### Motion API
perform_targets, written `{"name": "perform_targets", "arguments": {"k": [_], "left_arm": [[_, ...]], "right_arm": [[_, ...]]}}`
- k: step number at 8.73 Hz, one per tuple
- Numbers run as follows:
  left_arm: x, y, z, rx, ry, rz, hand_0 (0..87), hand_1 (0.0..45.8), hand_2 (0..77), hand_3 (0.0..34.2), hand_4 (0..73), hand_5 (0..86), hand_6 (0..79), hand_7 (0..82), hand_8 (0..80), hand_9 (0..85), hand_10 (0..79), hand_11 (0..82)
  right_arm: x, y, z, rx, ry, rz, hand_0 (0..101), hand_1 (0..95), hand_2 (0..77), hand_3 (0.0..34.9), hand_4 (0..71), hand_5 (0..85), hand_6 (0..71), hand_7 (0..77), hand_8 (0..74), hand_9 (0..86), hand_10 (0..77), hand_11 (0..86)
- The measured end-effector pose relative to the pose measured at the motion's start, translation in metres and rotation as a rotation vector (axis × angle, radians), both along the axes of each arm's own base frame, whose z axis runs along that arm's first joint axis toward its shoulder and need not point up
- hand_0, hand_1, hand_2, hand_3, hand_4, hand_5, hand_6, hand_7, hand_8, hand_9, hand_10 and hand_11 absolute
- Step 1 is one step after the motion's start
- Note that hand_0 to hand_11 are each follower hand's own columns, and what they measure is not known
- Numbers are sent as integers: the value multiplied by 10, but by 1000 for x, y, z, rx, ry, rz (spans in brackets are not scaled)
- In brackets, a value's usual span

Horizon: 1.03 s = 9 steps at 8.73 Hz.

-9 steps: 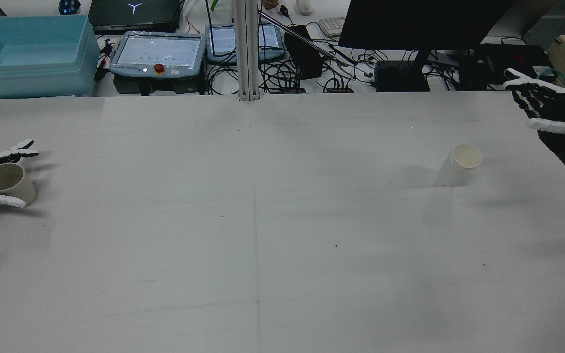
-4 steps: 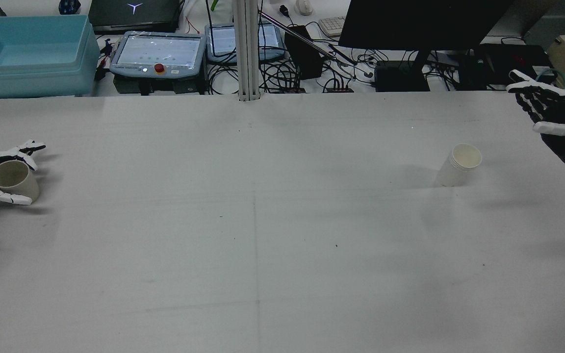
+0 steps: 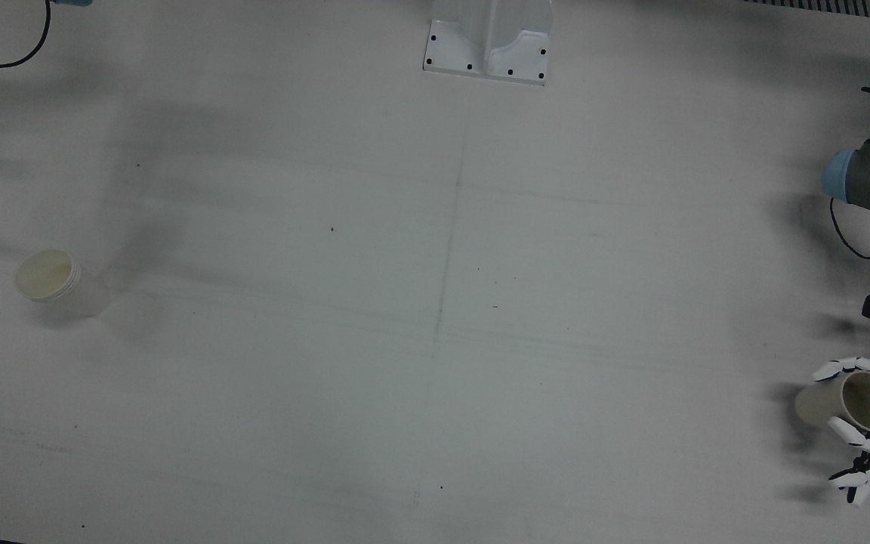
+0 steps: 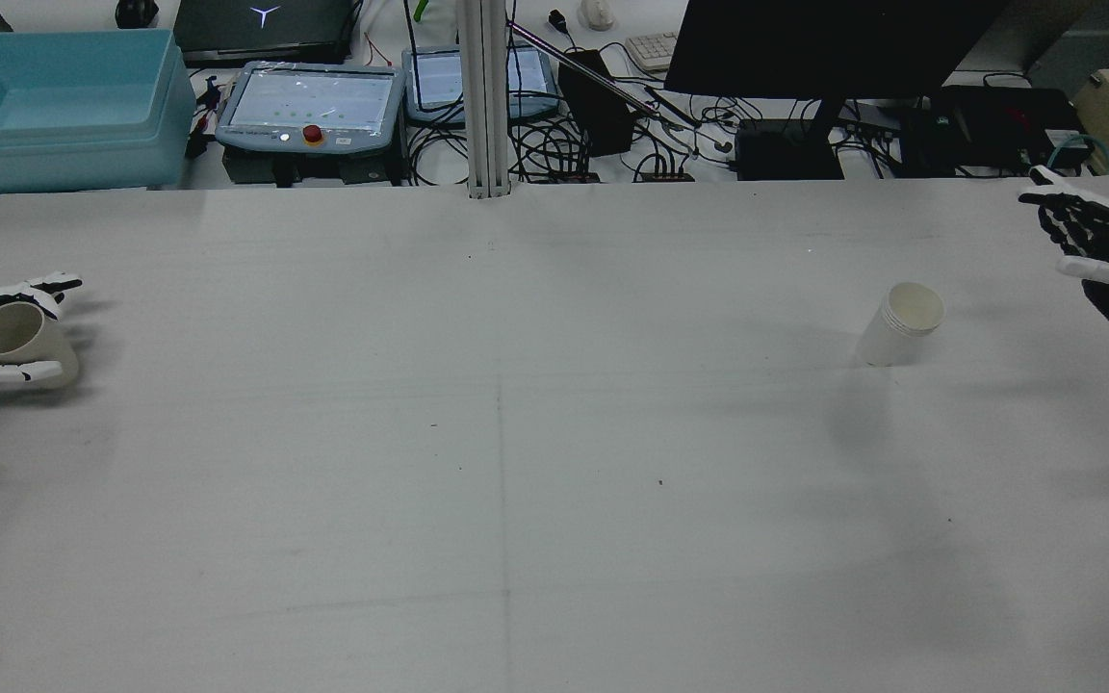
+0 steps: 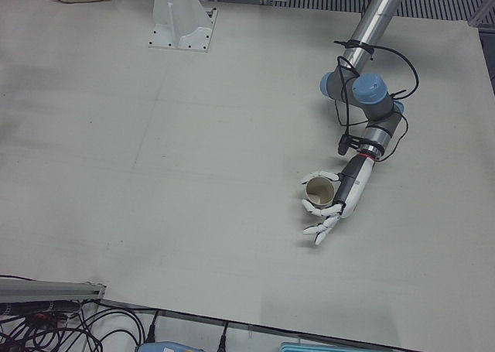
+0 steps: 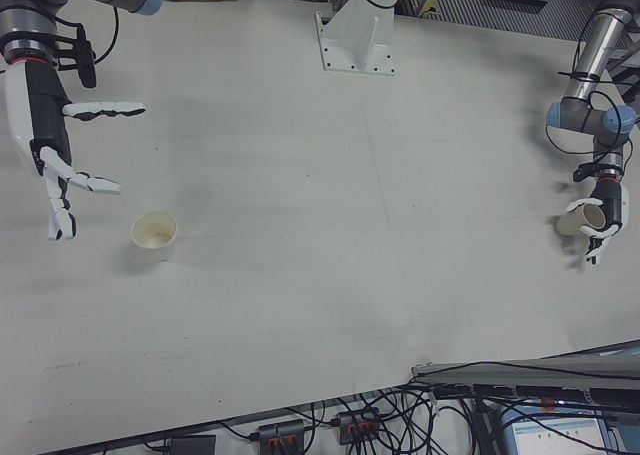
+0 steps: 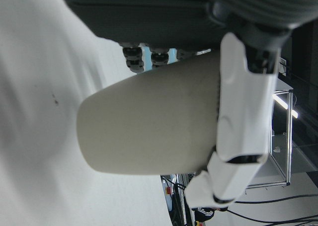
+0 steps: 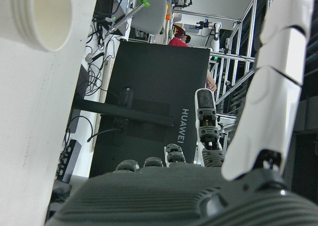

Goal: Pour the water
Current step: 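Move the right hand to the other beige cup and grasp it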

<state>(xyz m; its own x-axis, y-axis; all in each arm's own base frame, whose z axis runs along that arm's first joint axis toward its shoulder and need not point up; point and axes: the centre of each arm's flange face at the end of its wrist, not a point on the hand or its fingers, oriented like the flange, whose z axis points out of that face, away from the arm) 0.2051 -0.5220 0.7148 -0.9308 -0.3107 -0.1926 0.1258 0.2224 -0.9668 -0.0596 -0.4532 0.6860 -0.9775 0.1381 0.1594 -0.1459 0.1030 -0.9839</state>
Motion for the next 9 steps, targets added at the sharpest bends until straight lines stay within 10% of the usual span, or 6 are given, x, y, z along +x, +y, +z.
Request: {"name": "perform_targets", "arguments": {"k": [4, 9], "left_arm": [[0, -3, -58, -6, 50, 3, 732, 229, 316, 0, 507, 365, 202, 191, 76, 65, 49, 104], [-7, 1, -65, -2, 70, -2, 731, 229, 322, 0, 507, 365, 202, 191, 76, 65, 49, 104]], "right_arm": [[-64, -42, 110, -27, 66, -66, 519, 175, 114, 6, 153, 218, 60, 104, 5, 5, 5, 5], [-129, -55, 60, 103, 164, -131, 544, 213, 11, 9, 147, 224, 60, 87, 5, 5, 5, 5]]}}
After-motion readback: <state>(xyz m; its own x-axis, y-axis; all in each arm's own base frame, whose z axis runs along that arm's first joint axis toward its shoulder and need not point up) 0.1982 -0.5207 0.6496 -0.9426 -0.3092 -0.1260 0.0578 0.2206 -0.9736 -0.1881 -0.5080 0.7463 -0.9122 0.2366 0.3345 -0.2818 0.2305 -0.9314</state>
